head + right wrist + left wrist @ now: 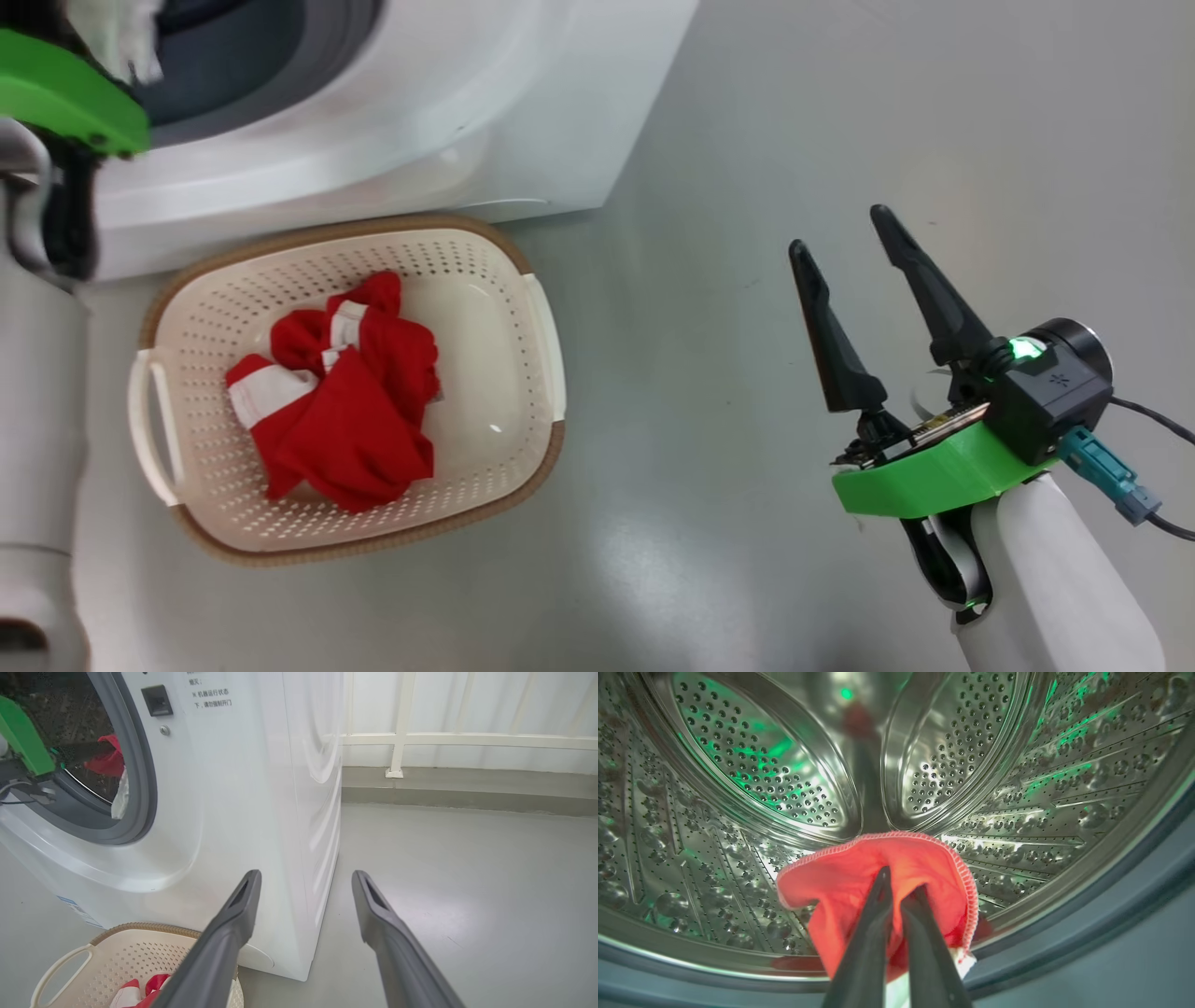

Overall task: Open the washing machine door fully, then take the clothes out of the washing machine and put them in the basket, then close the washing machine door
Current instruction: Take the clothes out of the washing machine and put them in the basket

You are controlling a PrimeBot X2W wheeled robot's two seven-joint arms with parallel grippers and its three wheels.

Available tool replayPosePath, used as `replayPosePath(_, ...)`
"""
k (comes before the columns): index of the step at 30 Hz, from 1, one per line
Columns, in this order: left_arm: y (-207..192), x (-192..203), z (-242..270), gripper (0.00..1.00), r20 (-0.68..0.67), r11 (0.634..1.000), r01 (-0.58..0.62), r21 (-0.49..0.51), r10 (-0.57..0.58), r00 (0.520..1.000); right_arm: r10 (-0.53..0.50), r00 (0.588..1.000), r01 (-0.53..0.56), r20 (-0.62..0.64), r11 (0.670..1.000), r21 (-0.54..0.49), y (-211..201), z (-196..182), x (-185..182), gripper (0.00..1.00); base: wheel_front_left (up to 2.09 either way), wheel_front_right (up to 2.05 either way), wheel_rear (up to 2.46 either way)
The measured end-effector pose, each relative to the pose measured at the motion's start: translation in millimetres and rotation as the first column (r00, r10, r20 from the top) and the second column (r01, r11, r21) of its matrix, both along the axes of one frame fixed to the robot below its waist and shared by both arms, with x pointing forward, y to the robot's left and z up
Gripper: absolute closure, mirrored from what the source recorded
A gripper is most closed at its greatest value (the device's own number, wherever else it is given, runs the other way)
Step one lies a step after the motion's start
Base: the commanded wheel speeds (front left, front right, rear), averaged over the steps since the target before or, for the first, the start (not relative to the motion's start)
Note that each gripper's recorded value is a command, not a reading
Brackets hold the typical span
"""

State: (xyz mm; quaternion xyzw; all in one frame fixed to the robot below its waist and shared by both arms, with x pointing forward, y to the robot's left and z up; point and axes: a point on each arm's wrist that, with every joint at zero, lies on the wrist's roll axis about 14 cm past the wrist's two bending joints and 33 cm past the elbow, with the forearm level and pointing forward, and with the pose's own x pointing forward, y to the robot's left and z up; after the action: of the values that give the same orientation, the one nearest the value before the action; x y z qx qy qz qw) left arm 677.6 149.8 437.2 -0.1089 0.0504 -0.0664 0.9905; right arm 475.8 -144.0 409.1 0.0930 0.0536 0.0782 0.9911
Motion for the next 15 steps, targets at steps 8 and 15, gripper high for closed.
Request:
replayPosePath(8,4,-33,26,1.00,0.104,0.999,-0.007,-0.037,0.011,0.995,0.023,0.999,-0.023,0.040,1.000,0.010,10,14,4,0.00,0.00,0.00,0.00)
replayPosePath(15,4,-65,50,1.00,0.173,0.998,-0.014,-0.060,0.024,0.985,0.020,0.998,-0.020,0.062,1.000,0.008,10,27,-3,0.00,0.00,0.00,0.00)
